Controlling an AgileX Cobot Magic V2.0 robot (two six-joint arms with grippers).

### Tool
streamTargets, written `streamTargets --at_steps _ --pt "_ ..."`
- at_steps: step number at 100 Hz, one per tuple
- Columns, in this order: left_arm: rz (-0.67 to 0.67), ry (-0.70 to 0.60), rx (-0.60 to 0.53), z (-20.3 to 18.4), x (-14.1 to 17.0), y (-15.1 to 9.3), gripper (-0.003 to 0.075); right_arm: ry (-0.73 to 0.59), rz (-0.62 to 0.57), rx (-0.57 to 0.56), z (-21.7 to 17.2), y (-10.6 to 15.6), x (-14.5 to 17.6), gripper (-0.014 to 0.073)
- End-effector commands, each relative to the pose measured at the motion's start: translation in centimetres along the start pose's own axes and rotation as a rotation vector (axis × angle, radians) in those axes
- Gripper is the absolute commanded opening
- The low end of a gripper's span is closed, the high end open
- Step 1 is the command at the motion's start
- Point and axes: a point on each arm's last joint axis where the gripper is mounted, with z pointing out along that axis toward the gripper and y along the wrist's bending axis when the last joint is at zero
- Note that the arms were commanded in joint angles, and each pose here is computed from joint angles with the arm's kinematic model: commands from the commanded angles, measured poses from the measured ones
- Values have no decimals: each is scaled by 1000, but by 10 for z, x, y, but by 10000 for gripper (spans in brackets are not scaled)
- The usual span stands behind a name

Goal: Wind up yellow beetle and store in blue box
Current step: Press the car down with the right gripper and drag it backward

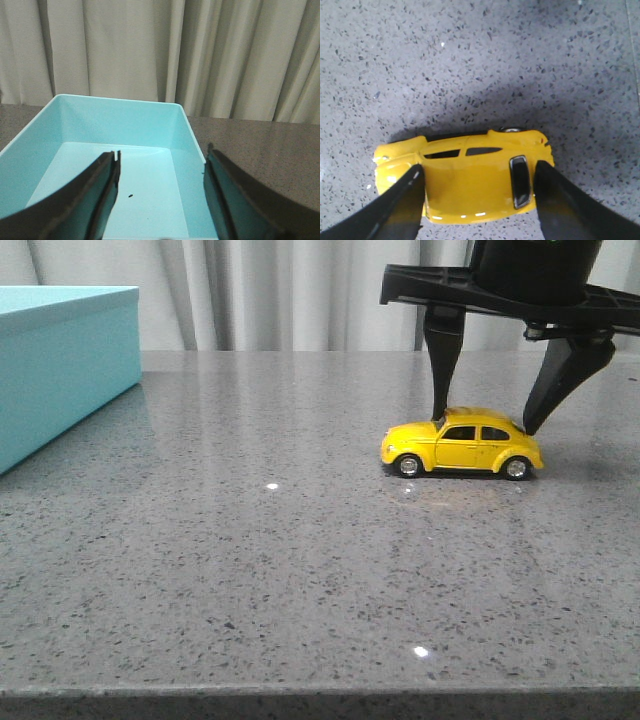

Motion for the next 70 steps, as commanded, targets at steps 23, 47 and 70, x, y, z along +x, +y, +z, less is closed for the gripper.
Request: streamTargets --at_steps 23,47,70 --pt "-11 -92 8 1 -17 -2 374 -55 -46 62 -11 -7 -6 465" --pt "-11 -92 8 1 -17 -2 374 -67 -62 101 -11 -11 -7 465" --pt "-11 -92 8 1 -17 -2 374 -57 -81 156 -11 -16 -7 465"
